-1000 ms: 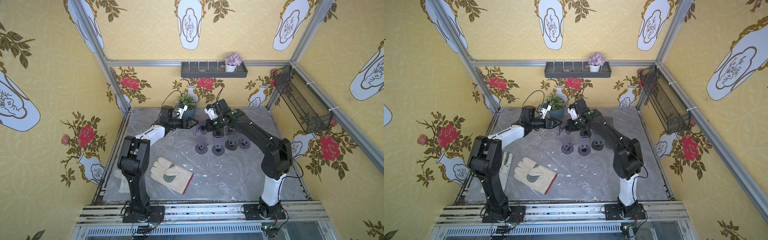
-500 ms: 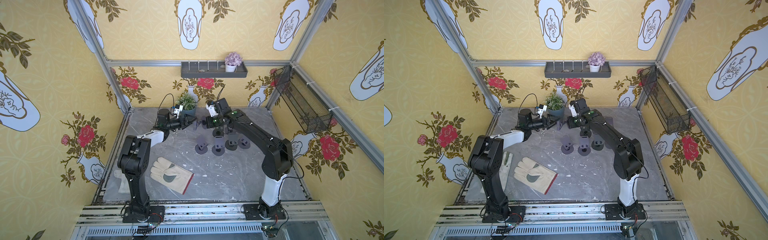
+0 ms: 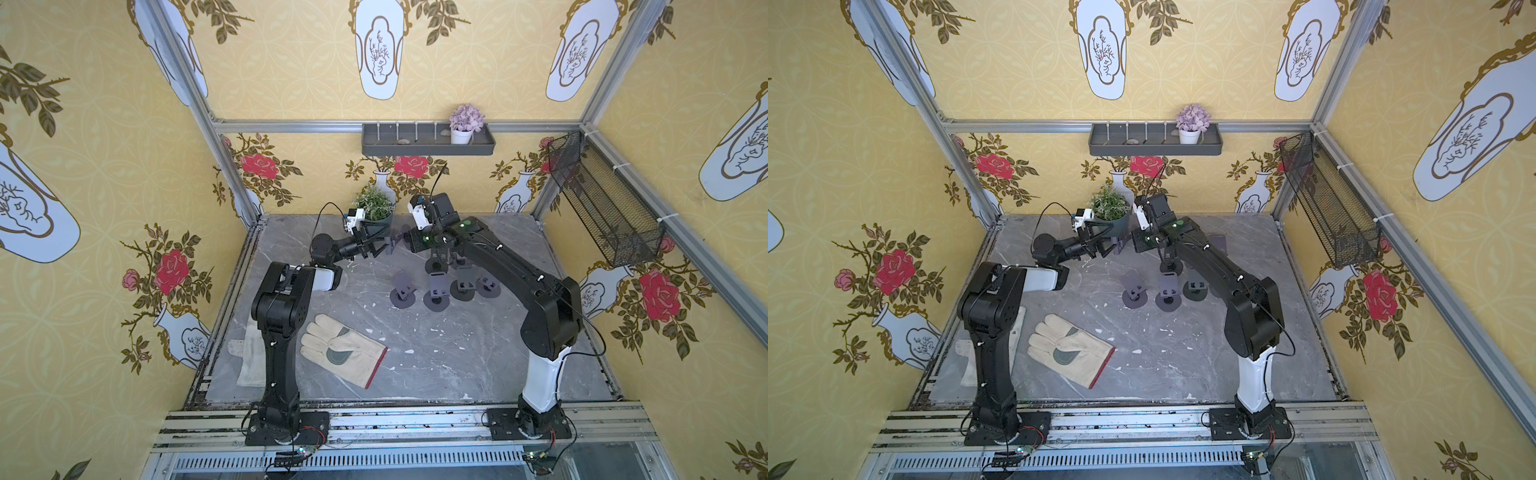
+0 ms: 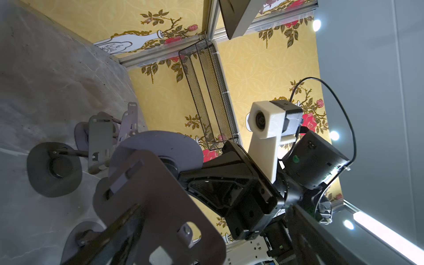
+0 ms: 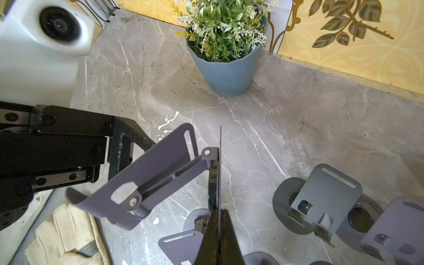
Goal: Open the phone stand
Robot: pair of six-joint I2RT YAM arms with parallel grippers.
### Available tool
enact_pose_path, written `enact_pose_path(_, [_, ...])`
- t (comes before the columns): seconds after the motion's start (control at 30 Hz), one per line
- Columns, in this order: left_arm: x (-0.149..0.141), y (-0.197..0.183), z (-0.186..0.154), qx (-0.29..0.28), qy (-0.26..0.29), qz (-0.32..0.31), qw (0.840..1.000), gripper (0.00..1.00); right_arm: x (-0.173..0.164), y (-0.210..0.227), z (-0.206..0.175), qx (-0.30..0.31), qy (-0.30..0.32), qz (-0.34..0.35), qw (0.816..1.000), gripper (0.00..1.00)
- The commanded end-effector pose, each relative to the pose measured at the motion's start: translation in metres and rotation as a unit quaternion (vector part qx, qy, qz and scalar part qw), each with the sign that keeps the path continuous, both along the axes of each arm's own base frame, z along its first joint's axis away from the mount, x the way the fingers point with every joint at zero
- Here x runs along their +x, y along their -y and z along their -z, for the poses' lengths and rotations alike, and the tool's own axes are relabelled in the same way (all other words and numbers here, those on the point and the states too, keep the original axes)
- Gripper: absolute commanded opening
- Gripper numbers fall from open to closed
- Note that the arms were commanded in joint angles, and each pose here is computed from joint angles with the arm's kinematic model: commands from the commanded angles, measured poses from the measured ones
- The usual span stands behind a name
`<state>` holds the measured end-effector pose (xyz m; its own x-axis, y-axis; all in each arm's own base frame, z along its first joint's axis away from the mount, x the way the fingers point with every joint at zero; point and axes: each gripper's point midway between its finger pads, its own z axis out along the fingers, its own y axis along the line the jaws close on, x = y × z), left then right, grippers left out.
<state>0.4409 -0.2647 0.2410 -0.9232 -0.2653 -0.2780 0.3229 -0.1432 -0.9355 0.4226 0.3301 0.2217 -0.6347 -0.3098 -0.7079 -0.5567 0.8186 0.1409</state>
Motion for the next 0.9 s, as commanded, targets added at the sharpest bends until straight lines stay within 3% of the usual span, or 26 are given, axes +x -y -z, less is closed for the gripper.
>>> enact_pose_path(0.0, [-0.015, -0.004, -0.014, -0.022, 0.029, 0.018, 0.999, 0.99, 0.013, -0.004, -0.022, 0.011, 0.047, 0.005, 0.999, 0.0])
enact_pose_path(0.33, [-0.022, -0.004, -0.001, -0.013, 0.012, 0.028, 0.999, 0.99, 0.009, -0.006, -0.048, 0.012, 0.083, -0.005, 0.996, 0.0])
enact_pose_path(0.87, [-0.023, -0.005, -0.021, -0.037, 0.015, 0.037, 0.998, 0.99, 0.01, -0.023, -0.03, 0.001, 0.074, -0.027, 0.997, 0.0])
